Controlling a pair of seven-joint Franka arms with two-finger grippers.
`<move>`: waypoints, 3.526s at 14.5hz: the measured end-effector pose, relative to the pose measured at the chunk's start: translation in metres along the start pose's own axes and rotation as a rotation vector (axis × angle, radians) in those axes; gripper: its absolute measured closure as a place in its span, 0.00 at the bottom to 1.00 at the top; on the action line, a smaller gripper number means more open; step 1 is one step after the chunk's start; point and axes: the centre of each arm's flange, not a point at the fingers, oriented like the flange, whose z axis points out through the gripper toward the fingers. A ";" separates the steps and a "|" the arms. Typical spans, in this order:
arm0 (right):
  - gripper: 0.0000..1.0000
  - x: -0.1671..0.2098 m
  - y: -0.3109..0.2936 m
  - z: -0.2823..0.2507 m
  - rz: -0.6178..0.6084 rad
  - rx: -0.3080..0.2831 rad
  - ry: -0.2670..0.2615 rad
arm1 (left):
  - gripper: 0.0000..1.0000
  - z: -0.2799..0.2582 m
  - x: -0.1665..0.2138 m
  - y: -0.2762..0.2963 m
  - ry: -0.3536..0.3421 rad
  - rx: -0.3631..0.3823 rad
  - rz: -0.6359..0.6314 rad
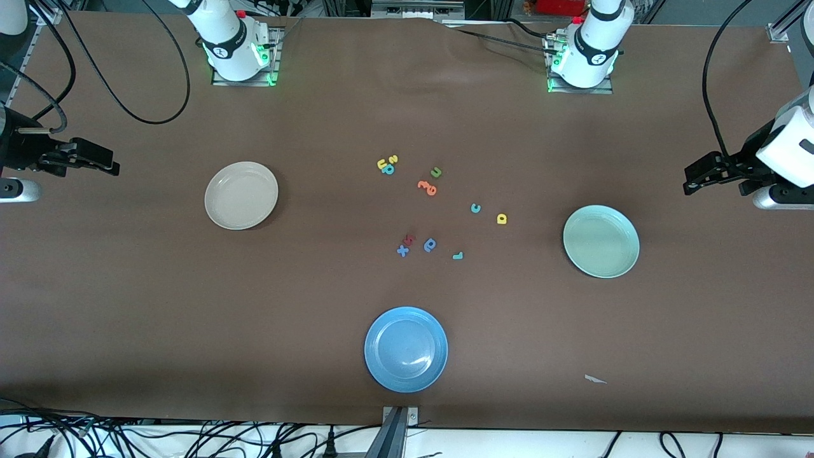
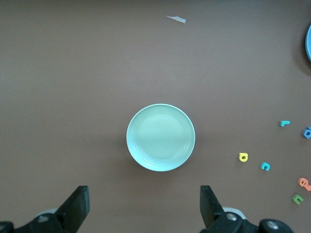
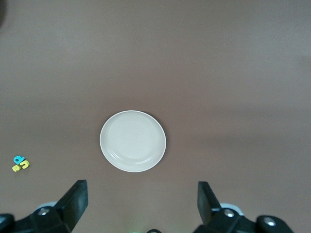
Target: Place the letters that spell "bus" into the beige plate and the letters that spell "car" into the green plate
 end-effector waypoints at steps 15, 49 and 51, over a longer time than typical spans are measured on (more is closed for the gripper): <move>0.00 0.000 -0.015 0.003 -0.033 -0.074 -0.008 | 0.00 0.000 0.000 -0.001 0.000 0.000 -0.001; 0.00 0.000 -0.014 0.004 -0.031 -0.074 -0.010 | 0.00 0.000 0.000 -0.001 0.002 0.000 -0.002; 0.00 0.000 -0.014 0.004 -0.031 -0.074 -0.010 | 0.00 0.000 0.000 -0.001 0.002 0.000 -0.002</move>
